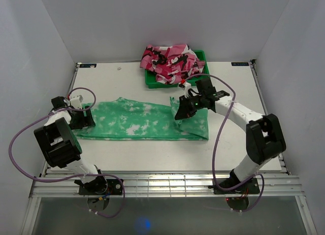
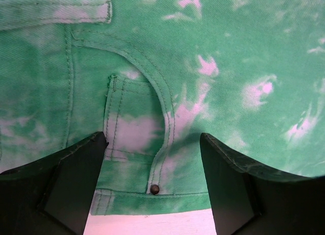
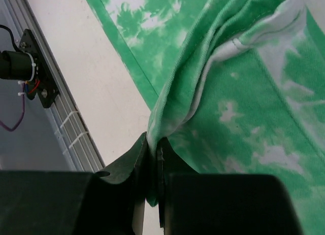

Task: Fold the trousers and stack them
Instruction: Fold the trousers

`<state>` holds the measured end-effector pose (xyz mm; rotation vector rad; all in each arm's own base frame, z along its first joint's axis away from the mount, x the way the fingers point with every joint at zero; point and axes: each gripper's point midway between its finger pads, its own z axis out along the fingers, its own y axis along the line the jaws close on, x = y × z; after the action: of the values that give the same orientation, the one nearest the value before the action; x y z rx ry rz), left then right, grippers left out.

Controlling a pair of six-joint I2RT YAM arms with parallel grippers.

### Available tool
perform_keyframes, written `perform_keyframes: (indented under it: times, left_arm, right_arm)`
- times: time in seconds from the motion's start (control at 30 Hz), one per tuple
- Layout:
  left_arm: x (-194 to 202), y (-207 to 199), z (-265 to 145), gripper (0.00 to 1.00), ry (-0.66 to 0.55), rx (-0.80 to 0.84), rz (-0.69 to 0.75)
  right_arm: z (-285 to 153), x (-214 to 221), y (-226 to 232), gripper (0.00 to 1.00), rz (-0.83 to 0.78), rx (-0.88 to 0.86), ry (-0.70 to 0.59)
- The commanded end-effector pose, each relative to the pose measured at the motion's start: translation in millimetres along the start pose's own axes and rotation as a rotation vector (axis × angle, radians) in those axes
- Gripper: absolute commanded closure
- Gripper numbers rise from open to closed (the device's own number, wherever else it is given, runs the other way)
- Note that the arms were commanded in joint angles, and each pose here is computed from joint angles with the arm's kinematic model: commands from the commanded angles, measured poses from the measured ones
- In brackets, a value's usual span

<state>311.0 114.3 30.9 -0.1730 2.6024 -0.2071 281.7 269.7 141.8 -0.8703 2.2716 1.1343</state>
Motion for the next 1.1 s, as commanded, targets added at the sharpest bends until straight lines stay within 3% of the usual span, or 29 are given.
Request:
perform_keyframes:
  times: [0.0,0.4,1.07]
  left_arm:
    - [26,-8,-3,0.14,0.08,0.012,-0.036]
    - [31,-7,4,0.14,0.104,0.018,-0.051]
    - [41,-6,13,0.14,0.123,0.021,-0.049]
  right_arm:
    - [25,-35,14,0.92,-0.014,-0.05,-0.09]
    - [99,-45,54,0.92,0.024,-0.16,-0.086]
    - [165,-47,68,0.92,0.106,-0.202,-0.044]
